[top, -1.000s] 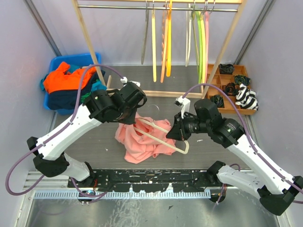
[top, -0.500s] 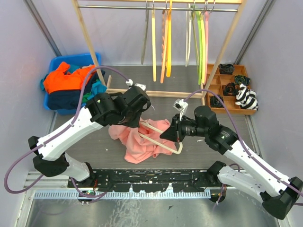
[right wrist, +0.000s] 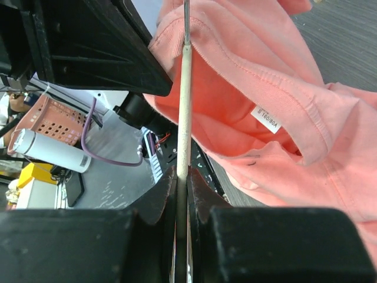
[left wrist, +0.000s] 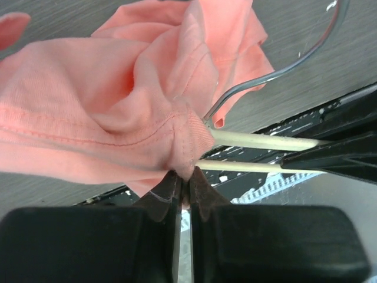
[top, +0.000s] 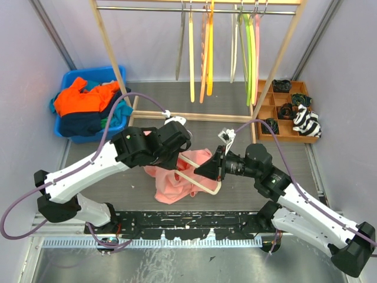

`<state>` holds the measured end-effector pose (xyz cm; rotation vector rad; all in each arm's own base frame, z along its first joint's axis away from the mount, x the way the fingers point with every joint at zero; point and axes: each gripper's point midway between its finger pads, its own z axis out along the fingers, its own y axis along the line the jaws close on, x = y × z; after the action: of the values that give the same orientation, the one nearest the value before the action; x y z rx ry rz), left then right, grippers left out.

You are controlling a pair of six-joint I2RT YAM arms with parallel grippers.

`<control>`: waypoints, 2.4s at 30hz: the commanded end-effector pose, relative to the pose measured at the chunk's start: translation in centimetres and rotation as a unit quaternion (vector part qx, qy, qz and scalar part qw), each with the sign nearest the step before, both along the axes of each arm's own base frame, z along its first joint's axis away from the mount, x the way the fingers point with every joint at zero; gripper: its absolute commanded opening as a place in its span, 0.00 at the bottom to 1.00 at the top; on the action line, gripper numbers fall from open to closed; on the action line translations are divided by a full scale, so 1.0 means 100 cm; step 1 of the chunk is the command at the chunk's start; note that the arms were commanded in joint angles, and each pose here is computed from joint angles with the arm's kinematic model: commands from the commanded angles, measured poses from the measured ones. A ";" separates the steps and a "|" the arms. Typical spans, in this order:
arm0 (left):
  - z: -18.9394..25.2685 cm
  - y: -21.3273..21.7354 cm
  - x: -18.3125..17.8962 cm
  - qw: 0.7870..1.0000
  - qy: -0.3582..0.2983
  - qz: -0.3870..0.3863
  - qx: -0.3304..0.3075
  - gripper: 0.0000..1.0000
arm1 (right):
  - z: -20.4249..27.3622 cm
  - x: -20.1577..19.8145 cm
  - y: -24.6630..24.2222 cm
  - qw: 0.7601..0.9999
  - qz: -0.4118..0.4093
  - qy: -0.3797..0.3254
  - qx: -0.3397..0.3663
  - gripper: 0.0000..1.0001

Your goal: Place the t-shirt on the hanger

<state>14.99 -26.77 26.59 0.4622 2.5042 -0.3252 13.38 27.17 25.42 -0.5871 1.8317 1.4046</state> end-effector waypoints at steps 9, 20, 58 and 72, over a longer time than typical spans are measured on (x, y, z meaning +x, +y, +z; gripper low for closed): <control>0.041 0.001 -0.021 0.995 -0.003 -0.028 -0.092 0.57 | 0.035 -0.010 0.001 0.988 0.003 -0.069 0.136 0.01; 0.077 0.007 -0.009 0.984 -0.093 -0.058 -0.140 0.65 | 0.032 -0.021 0.013 0.989 0.038 -0.064 0.126 0.01; -0.008 0.008 0.013 0.995 -0.093 -0.028 -0.027 0.53 | 0.046 -0.024 0.038 0.989 0.055 -0.070 0.121 0.01; -0.017 -0.001 0.015 0.996 -0.084 -0.019 -0.023 0.08 | 0.047 -0.019 0.040 0.990 0.048 -0.064 0.116 0.01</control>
<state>16.34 -25.59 25.38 0.5231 2.3145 -0.3200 10.66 30.77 23.76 -0.6445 1.7649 1.5619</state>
